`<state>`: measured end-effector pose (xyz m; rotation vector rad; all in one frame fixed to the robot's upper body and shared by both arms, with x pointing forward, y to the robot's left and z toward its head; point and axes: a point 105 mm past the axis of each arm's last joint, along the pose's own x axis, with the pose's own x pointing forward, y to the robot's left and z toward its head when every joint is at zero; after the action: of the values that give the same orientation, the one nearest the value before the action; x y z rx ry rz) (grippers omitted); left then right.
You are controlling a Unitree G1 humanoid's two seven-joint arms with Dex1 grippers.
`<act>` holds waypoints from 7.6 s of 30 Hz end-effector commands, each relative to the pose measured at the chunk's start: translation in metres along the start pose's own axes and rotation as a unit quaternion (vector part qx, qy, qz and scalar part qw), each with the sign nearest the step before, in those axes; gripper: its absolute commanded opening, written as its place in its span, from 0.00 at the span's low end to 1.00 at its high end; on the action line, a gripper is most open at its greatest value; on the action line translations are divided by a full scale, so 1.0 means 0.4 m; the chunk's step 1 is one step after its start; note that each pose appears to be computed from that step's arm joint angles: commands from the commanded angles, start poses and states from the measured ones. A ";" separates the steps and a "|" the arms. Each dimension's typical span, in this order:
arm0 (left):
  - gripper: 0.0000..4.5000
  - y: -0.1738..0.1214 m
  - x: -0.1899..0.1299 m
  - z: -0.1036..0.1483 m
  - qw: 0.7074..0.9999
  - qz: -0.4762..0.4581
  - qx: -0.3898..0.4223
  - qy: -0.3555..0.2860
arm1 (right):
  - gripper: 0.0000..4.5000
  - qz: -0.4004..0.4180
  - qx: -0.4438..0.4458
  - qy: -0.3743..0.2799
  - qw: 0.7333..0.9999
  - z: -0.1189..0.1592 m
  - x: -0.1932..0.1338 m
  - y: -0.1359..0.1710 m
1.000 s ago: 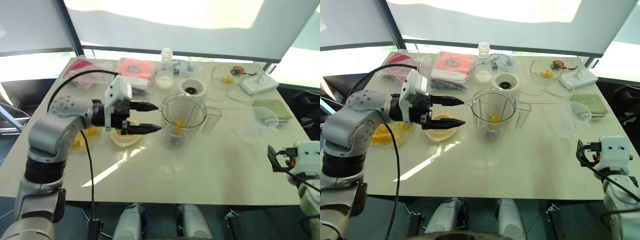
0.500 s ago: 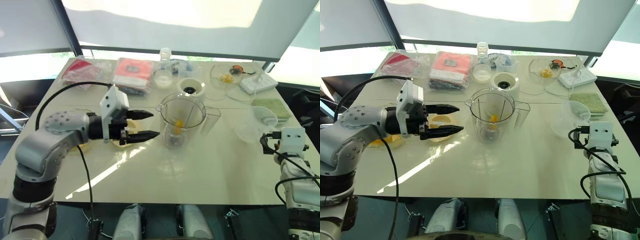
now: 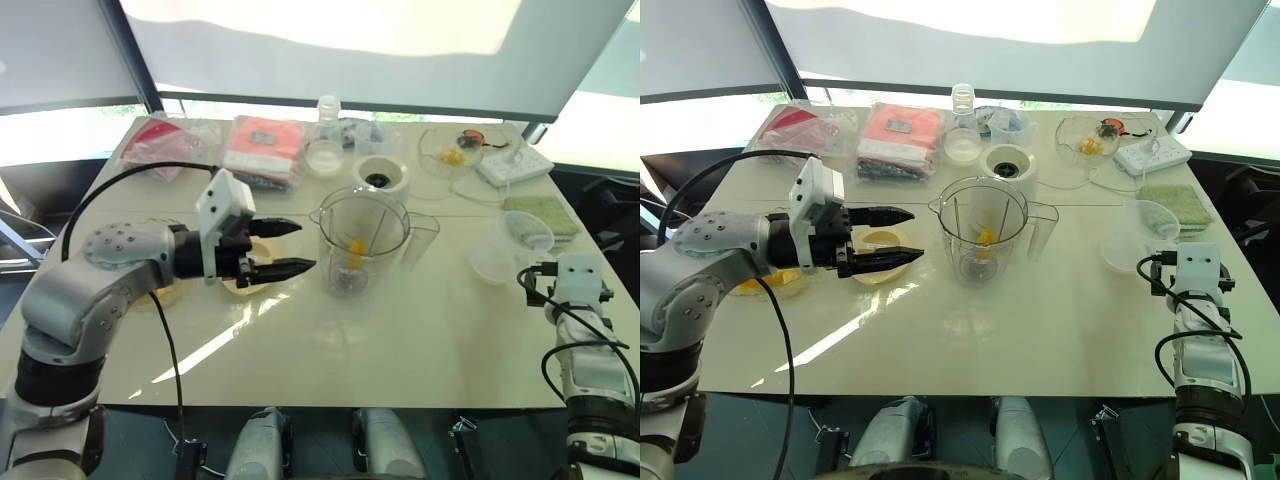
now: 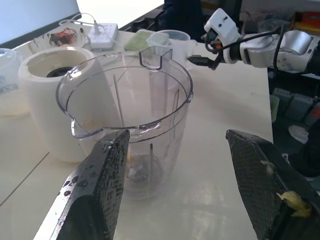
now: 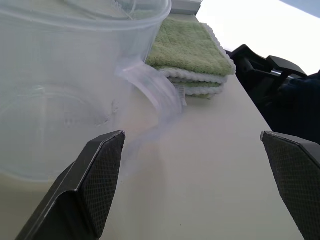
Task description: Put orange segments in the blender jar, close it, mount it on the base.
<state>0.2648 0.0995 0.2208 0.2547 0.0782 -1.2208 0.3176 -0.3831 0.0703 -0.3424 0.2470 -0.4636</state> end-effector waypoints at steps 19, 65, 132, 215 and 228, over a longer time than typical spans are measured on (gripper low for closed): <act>0.72 -0.008 -0.034 0.007 1.000 0.007 0.015 0.020 | 0.01 -0.026 0.026 -0.040 0.999 0.048 0.083 0.002; 0.72 0.115 -0.112 -0.024 0.996 0.050 0.034 0.063 | 0.01 0.226 -0.355 -0.476 0.772 0.793 -0.280 0.226; 0.72 0.111 -0.086 0.009 0.998 0.038 0.037 0.028 | 0.01 0.217 -0.060 -0.342 0.912 0.760 -0.206 0.090; 0.72 0.311 -0.083 -0.206 0.964 -0.015 0.124 0.235 | 0.99 0.402 0.149 0.046 0.902 0.064 -0.466 0.067; 0.72 0.351 -0.013 -0.265 0.914 -0.076 0.162 0.364 | 0.99 0.476 0.144 -0.004 0.868 0.183 -0.566 0.178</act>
<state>0.3994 0.1722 0.1311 0.9401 0.5540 -1.2429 0.1721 -0.2054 0.1377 0.0990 0.3396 0.4679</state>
